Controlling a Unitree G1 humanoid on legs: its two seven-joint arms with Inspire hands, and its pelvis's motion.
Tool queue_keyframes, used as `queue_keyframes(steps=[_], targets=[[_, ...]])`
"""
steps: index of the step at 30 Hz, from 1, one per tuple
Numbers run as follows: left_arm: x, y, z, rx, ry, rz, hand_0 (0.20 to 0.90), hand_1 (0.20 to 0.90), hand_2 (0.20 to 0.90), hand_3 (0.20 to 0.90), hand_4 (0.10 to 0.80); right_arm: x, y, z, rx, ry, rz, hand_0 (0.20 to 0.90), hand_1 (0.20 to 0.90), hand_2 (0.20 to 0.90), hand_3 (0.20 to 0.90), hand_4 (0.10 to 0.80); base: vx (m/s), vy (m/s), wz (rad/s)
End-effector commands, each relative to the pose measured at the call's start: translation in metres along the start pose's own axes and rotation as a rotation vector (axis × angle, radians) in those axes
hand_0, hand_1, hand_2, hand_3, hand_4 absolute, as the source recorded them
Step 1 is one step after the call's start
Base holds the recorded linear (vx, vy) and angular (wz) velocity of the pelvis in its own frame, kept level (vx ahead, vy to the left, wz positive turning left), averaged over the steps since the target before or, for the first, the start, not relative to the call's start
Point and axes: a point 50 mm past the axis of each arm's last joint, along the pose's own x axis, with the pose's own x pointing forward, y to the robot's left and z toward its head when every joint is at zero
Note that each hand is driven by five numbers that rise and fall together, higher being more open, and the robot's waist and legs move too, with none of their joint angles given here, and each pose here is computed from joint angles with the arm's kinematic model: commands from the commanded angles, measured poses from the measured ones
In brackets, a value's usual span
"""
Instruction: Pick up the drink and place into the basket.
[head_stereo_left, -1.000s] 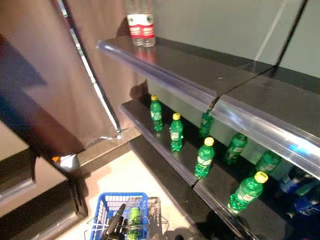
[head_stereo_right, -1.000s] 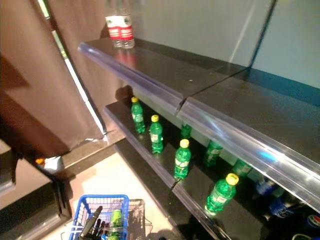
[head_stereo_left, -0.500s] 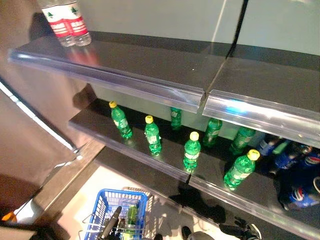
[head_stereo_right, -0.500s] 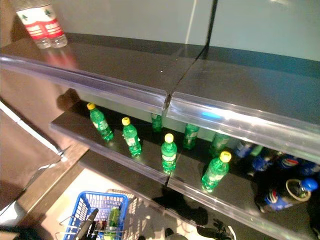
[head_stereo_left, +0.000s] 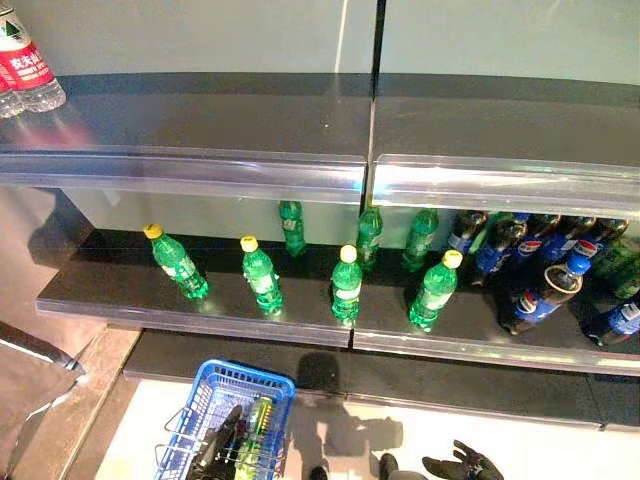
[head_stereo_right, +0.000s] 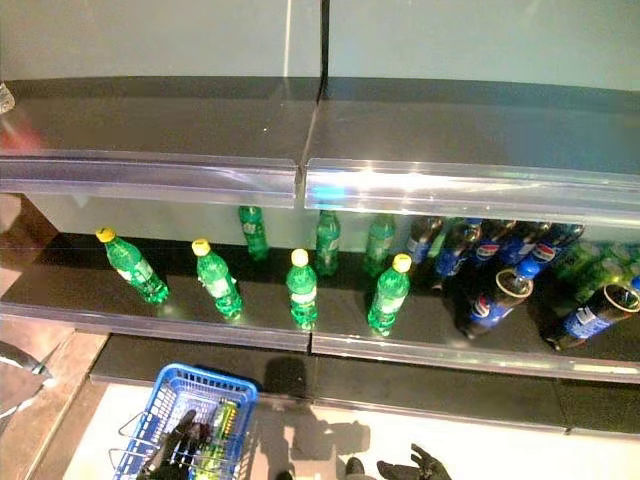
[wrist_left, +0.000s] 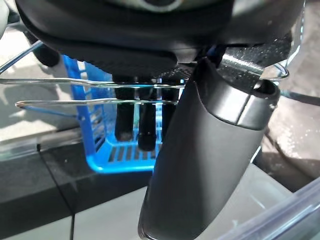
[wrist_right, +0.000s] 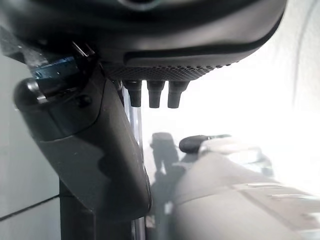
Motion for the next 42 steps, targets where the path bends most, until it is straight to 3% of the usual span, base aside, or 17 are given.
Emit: queue_keyframes(steps=[1,17,24,29,37,42], targets=[[0.011,-0.055,0.056,0.034,-0.24,-0.246,0.3,0.3,0.3,0.2,0.1,0.007,-0.006,0.039,0.006,-0.131,-0.027,0.9,0.9,0.9,0.9,0.8,-0.003,-0.077,0.14],[0.007,-0.032,0.042,0.066,-0.177,-0.16,0.3,0.3,0.3,0.2,0.1,0.002,-0.012,0.045,-0.019,-0.235,-0.011,0.9,0.9,0.9,0.9,0.8,0.023,-0.036,0.12],[0.006,-0.029,0.047,0.087,-0.176,-0.135,0.3,0.3,0.3,0.2,0.1,-0.01,0.003,0.082,-0.216,-0.479,0.032,0.9,0.9,0.9,0.9,0.8,0.004,-0.001,0.01],[0.004,-0.024,0.051,0.087,-0.182,-0.112,0.3,0.3,0.3,0.2,0.1,-0.036,0.018,0.111,-0.258,-0.697,0.069,0.9,0.9,0.9,0.9,0.8,0.0,0.0,0.0],[0.001,-0.017,0.051,0.138,-0.172,-0.097,0.3,0.3,0.3,0.2,0.1,-0.082,0.007,0.138,-0.25,-0.989,0.105,0.9,0.9,0.9,0.9,0.8,-0.006,0.024,-0.17],[0.005,-0.039,0.063,0.105,-0.228,-0.157,0.3,0.3,0.3,0.2,0.1,-0.108,0.01,0.184,-0.197,-1.233,0.113,0.9,0.9,0.9,0.9,0.8,-0.203,-0.028,-0.35]])
